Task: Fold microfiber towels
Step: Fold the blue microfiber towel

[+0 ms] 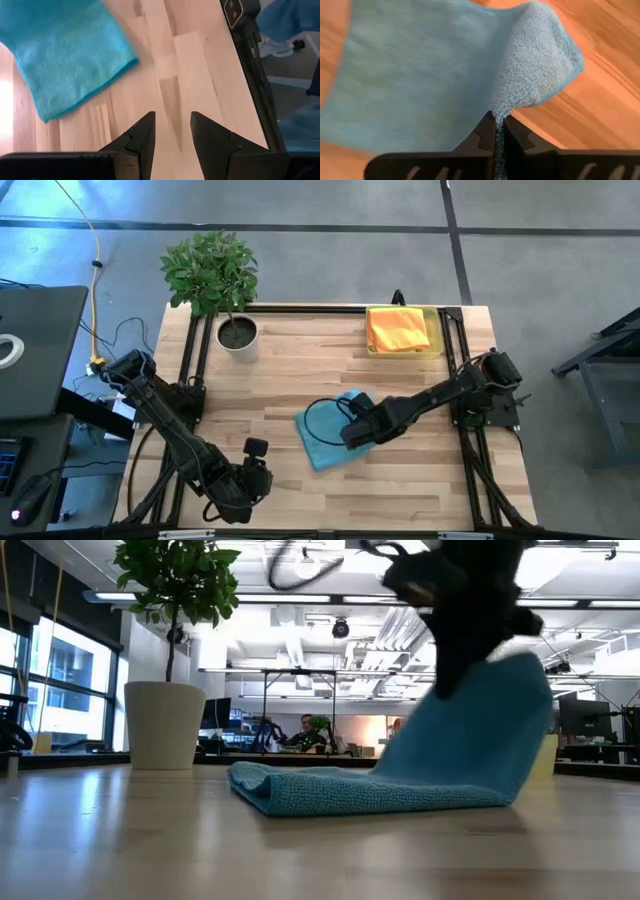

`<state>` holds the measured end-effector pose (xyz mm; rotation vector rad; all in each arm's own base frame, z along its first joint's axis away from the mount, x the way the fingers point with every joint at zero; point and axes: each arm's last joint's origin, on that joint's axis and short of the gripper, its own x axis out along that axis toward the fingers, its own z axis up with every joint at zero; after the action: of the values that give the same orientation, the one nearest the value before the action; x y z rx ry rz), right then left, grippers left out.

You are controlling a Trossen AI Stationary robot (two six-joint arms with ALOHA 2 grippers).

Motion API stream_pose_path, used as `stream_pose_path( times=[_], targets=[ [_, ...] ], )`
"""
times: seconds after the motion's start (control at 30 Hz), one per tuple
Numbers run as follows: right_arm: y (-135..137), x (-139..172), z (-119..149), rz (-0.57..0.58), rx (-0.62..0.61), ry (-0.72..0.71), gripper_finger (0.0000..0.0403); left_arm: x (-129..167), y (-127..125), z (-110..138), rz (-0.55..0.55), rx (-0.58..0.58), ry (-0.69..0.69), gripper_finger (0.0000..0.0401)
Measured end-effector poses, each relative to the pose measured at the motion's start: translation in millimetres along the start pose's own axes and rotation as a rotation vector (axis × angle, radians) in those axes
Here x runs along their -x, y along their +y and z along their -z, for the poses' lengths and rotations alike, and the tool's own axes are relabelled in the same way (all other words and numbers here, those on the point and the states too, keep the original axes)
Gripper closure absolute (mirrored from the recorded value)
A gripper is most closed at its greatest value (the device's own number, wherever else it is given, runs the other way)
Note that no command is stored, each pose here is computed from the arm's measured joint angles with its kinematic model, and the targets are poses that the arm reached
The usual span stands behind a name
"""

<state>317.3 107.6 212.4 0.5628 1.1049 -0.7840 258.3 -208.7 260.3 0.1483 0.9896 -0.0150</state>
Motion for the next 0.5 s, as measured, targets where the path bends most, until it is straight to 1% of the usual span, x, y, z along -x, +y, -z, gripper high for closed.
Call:
stream_pose_path(
  times=[0.1,0.27,0.5],
  targets=[
    [17.4,8.6,-7.0,-0.024,-0.003,-0.007,0.0403,5.1,3.6,4.1,-0.008,0.004,0.034,0.0286],
    [48.4,8.9,-16.7,-0.06,-0.015,0.002,0.0403,19.6,9.4,8.0,-0.01,0.007,0.043,0.0286],
    [89.8,-11.0,-23.4,-0.057,-0.016,-0.017,0.0403,43.7,13.9,13.5,0.013,-0.007,0.024,0.0286]
  ],
)
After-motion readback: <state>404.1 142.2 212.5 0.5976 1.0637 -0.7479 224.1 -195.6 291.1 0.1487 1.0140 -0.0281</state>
